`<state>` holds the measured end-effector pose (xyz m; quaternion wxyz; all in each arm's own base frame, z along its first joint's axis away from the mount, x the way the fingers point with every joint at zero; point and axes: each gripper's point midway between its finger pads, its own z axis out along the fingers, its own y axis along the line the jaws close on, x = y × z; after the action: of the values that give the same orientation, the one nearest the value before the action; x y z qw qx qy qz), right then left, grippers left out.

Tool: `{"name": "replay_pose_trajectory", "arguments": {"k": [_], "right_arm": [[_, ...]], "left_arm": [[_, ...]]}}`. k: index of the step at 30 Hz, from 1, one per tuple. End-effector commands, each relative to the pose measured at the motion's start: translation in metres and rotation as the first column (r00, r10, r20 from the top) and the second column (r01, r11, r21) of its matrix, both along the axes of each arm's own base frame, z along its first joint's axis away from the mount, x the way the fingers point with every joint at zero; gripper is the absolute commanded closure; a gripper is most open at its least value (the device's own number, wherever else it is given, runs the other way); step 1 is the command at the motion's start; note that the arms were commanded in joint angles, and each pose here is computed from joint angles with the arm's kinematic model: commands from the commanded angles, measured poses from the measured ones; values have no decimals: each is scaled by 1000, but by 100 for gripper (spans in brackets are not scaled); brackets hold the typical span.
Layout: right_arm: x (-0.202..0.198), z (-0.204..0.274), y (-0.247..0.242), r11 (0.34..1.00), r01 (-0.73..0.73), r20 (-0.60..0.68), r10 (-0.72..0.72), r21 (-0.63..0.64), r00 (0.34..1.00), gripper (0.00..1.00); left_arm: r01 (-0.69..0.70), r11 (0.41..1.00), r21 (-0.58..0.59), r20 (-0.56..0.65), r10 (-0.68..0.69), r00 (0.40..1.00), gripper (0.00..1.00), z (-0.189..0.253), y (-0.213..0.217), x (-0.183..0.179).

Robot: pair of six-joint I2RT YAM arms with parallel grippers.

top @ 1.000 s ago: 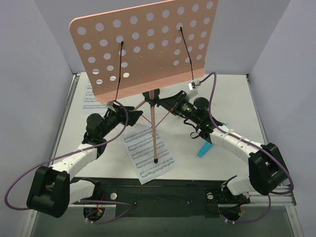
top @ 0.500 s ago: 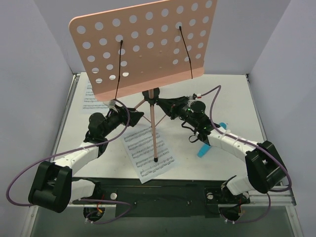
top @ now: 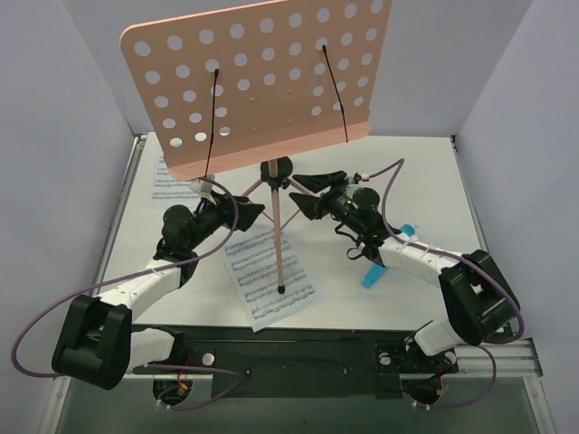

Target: Set up the instrument practice props

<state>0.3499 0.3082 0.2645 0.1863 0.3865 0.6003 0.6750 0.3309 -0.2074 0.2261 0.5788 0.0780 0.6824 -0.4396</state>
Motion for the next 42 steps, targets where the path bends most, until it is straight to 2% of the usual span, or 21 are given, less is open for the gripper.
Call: {"name": "replay_pose_trajectory", "arguments": {"k": [1,3,4,5,6,8,10,11,12,13,14,15,16,17,20,22,25,28,31,33,42], "right_arm": [[-6,-19,-30,968,-43,263,109,-246,958,48],[-3,-33,-48,942,-30,324,145,-334,935,46],[-10,-36,-47,927,-71,352,210,-368,912,46],[-5,-35,-54,906,-48,408,237,-421,882,45],[-13,-35,-52,889,-94,429,306,-449,850,44],[-21,-31,-50,830,-69,523,411,-554,746,44],[-28,-45,-50,709,-8,518,522,-705,677,45],[-29,-48,-49,624,83,538,590,-777,602,45],[-28,-51,-55,533,173,519,614,-828,594,44],[-36,-56,-47,419,293,511,726,-859,460,43],[-36,-61,-53,301,391,463,773,-870,435,41],[-42,-65,-46,203,518,398,867,-831,299,40],[-38,-66,-55,132,579,365,879,-805,307,39],[-38,-66,-55,96,646,332,908,-758,255,39],[-39,-39,-59,134,787,400,904,-602,152,41],[-38,-28,-57,145,831,397,913,-537,97,42],[-30,-17,-54,128,874,374,925,-468,64,44],[-23,12,-49,155,928,412,911,-338,-2,45],[-20,24,-38,186,941,385,921,-284,-66,46],[-17,33,-35,194,950,389,917,-246,-86,47],[-21,48,-17,281,930,393,903,-237,-173,49]], "left_arm": [[25,1000,-13,92,-24,995,17,32,-5,2],[30,999,-13,94,-28,995,18,33,-6,1],[30,999,-13,94,-28,995,17,33,-6,0],[28,1000,-13,94,-27,995,18,32,-5,0],[28,999,-15,94,-27,995,17,33,-5,0],[30,999,-15,96,-28,995,18,33,-5,-1],[31,999,-16,99,-30,995,17,34,-5,-2],[31,999,-16,99,-30,995,17,34,-5,-2],[30,999,-15,97,-28,995,17,33,-5,-2],[31,999,-15,97,-30,995,17,33,-5,-3],[30,999,-16,99,-28,995,17,34,-5,-3],[33,999,-14,99,-31,995,17,33,-5,-3],[41,999,-9,101,-40,994,17,34,-6,-4],[42,999,-4,96,-42,995,17,33,-6,-5],[31,1000,1,95,-31,995,16,29,-4,-4],[30,1000,-4,97,-29,995,16,29,-4,-4],[43,999,-11,95,-42,995,16,28,-6,-4],[44,999,-14,94,-42,995,16,28,-7,-3],[45,999,-15,95,-44,995,16,28,-7,-2],[50,999,-15,98,-48,994,16,29,-8,-2],[47,999,-15,92,-46,995,16,26,-8,0]]}}
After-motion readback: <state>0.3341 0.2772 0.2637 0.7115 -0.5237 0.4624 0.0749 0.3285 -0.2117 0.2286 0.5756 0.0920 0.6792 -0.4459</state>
